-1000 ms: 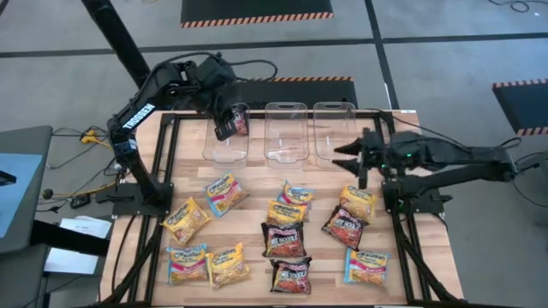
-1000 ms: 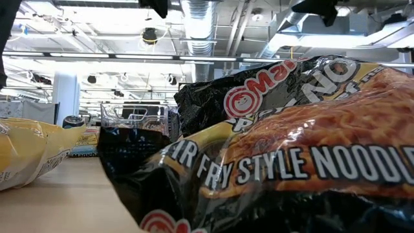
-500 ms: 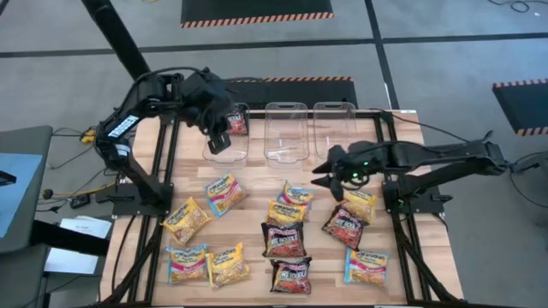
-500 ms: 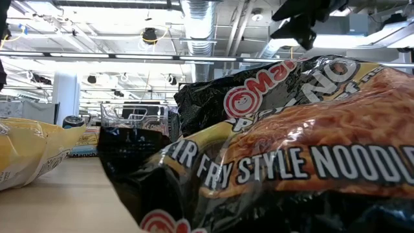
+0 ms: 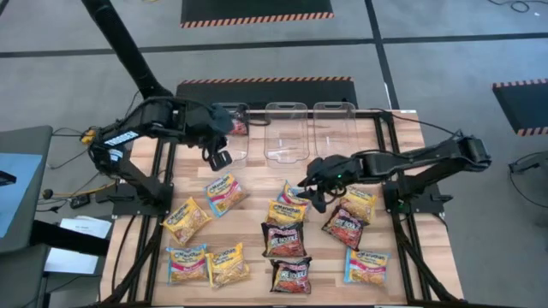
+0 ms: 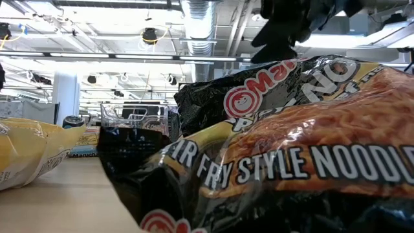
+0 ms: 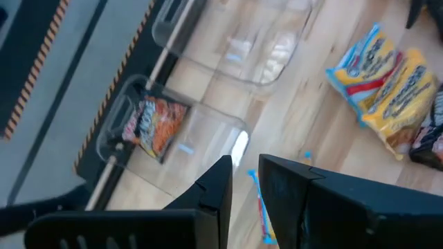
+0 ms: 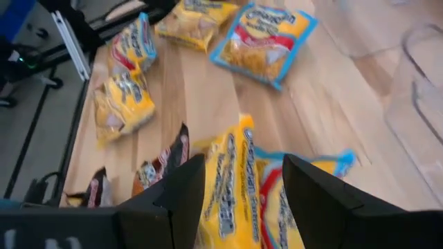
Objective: Sort Maruchan noodles
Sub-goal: Put the yellow noodle pack into the center transparent bin
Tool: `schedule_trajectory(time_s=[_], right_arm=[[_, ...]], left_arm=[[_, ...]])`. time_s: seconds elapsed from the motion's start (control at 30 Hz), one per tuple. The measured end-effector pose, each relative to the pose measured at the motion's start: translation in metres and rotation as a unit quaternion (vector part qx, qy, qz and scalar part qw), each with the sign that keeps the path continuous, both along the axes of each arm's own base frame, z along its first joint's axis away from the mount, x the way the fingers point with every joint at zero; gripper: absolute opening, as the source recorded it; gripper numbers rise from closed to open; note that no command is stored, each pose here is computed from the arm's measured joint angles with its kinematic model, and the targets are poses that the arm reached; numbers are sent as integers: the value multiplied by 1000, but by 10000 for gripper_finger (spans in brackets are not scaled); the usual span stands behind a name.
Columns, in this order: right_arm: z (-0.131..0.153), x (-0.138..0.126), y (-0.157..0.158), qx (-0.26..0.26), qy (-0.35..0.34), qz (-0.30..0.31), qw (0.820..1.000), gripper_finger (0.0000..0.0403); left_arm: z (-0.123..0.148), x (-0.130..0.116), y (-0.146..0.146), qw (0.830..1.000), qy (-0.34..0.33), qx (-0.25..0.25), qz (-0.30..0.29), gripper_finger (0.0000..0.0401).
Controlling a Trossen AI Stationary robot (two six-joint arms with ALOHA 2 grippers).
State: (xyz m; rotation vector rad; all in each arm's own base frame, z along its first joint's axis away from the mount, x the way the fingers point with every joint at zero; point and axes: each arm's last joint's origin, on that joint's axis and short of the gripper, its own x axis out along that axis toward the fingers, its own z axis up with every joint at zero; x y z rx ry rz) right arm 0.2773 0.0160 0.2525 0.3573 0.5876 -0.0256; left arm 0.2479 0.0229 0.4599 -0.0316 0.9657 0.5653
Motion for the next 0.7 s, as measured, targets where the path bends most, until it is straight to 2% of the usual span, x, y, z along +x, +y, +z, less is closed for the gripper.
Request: schedule_trajectory(time_s=[0.37, 0.7], right_arm=[[-31, 25, 14, -15, 14, 29, 999, 219], [-57, 34, 22, -4, 61, 32, 998, 219]], left_arm=[[-55, -21, -12, 998, -41, -28, 24, 61], [-102, -40, -16, 995, -67, -57, 50, 61]])
